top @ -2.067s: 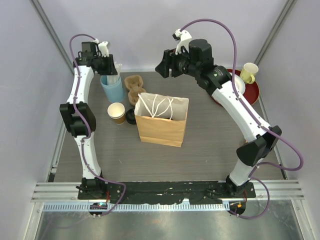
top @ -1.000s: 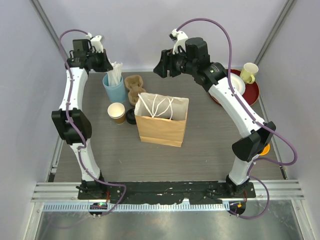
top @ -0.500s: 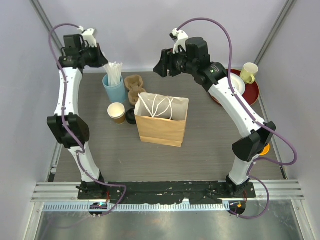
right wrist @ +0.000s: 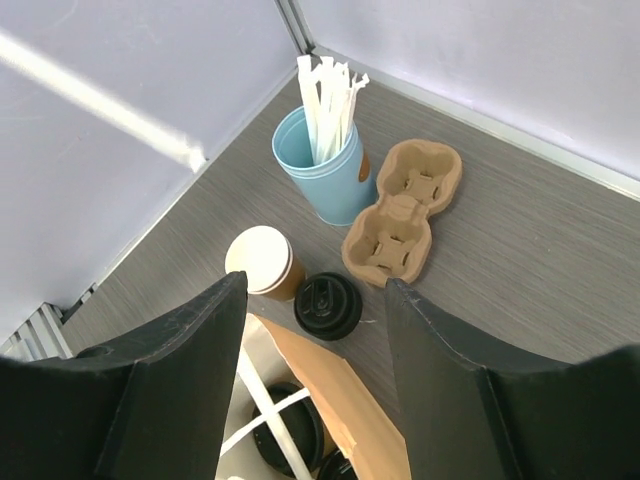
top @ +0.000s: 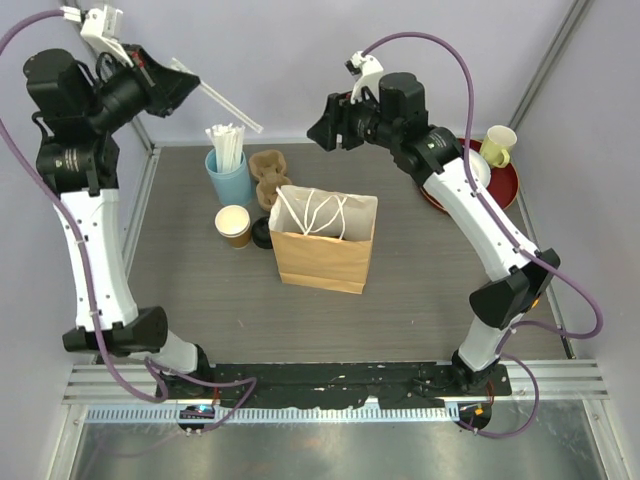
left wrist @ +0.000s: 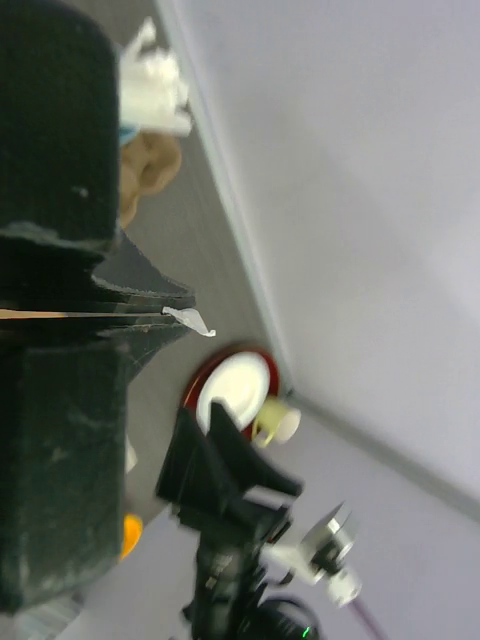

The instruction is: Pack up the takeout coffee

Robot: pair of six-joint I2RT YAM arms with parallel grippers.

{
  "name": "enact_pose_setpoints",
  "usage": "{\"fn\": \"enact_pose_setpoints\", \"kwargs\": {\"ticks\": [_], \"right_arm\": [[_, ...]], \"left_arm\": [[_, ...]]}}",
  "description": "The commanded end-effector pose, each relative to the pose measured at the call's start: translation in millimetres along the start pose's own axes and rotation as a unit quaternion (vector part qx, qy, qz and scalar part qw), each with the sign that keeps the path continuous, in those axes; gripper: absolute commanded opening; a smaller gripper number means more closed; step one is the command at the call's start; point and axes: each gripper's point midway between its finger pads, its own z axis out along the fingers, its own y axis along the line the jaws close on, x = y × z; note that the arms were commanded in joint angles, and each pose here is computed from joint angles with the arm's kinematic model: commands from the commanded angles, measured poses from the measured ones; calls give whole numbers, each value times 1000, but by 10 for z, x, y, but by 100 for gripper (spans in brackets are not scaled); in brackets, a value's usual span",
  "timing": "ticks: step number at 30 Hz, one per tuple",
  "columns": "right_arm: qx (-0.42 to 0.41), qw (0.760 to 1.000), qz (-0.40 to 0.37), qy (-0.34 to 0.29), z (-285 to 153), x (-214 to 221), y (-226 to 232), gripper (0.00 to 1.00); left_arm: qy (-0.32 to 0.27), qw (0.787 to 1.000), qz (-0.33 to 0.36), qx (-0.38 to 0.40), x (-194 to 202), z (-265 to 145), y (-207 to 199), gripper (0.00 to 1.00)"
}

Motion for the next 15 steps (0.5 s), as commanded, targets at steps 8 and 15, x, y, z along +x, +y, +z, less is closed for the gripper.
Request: {"fn": "enact_pose_setpoints", "kwargs": {"ticks": [8, 15], "right_arm": [[-5, 995, -13, -95, -561, -434, 199, 63], [3, 995, -10, -97, -678, -369, 187, 63]], "left_arm": [[121, 968, -148, 160, 767, 35, -892, 0], [180, 967, -112, 142, 1084, -145, -834, 0]]}}
